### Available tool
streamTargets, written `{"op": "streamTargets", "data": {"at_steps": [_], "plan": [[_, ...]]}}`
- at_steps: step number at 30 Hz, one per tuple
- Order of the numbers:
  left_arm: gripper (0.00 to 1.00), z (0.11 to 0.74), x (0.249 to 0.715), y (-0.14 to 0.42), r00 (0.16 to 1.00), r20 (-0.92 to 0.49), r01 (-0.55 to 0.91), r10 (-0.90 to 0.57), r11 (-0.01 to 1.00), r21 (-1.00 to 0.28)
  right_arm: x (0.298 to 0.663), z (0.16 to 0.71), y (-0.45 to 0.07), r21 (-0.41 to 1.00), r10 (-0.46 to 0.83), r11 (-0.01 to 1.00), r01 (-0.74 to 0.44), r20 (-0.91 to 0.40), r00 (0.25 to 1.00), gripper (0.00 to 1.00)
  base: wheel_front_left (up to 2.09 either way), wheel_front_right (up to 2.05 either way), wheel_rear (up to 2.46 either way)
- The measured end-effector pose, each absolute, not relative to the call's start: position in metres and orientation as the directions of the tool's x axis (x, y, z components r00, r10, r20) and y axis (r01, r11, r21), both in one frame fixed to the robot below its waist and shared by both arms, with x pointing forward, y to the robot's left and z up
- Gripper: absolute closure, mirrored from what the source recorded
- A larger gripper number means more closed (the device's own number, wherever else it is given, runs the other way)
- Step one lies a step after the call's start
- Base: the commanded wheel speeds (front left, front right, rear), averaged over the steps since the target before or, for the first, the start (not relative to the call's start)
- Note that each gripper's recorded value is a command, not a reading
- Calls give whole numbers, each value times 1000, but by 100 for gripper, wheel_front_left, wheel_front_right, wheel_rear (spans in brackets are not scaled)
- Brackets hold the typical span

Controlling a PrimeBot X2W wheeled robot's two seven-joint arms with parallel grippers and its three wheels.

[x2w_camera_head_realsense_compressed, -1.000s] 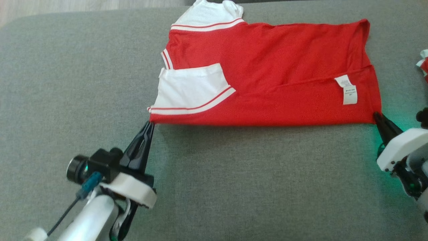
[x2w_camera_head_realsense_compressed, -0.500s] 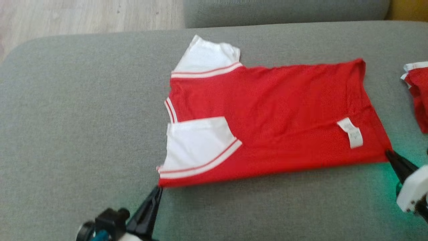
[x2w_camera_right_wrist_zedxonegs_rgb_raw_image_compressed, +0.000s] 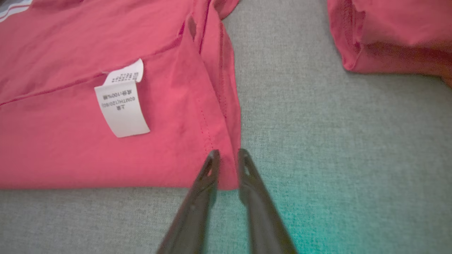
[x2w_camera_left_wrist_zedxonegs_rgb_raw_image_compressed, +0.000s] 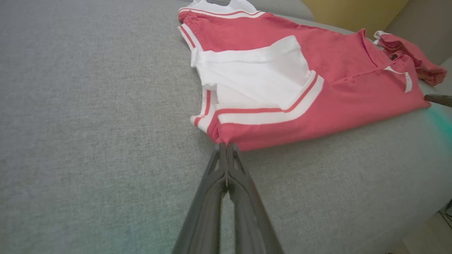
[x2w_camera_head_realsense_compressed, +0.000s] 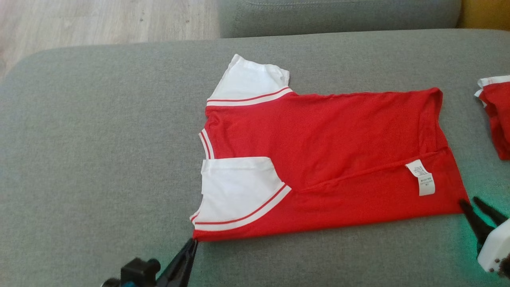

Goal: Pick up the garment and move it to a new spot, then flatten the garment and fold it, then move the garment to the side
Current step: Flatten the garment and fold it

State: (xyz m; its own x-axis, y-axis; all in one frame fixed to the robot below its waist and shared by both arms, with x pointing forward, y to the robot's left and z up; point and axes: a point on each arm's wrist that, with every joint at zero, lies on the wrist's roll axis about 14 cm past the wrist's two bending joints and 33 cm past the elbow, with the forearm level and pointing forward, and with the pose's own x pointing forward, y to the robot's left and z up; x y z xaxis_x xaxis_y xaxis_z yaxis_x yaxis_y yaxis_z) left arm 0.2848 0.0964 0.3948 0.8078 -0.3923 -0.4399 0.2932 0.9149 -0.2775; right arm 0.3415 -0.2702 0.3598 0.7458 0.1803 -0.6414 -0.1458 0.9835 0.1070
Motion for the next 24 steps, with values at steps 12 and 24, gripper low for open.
{"op": "streamTargets", "data": {"at_steps": [12,24], "plan": [[0,438,370,89,840,-308,427,-446,895,-129,367,383,-276,112,163,986,-121,-550,819,0,0,0,0],[0,491,523,80,769,-372,569,-520,822,29,379,370,-275,95,159,987,-128,-591,791,0,0,0,0]]}}
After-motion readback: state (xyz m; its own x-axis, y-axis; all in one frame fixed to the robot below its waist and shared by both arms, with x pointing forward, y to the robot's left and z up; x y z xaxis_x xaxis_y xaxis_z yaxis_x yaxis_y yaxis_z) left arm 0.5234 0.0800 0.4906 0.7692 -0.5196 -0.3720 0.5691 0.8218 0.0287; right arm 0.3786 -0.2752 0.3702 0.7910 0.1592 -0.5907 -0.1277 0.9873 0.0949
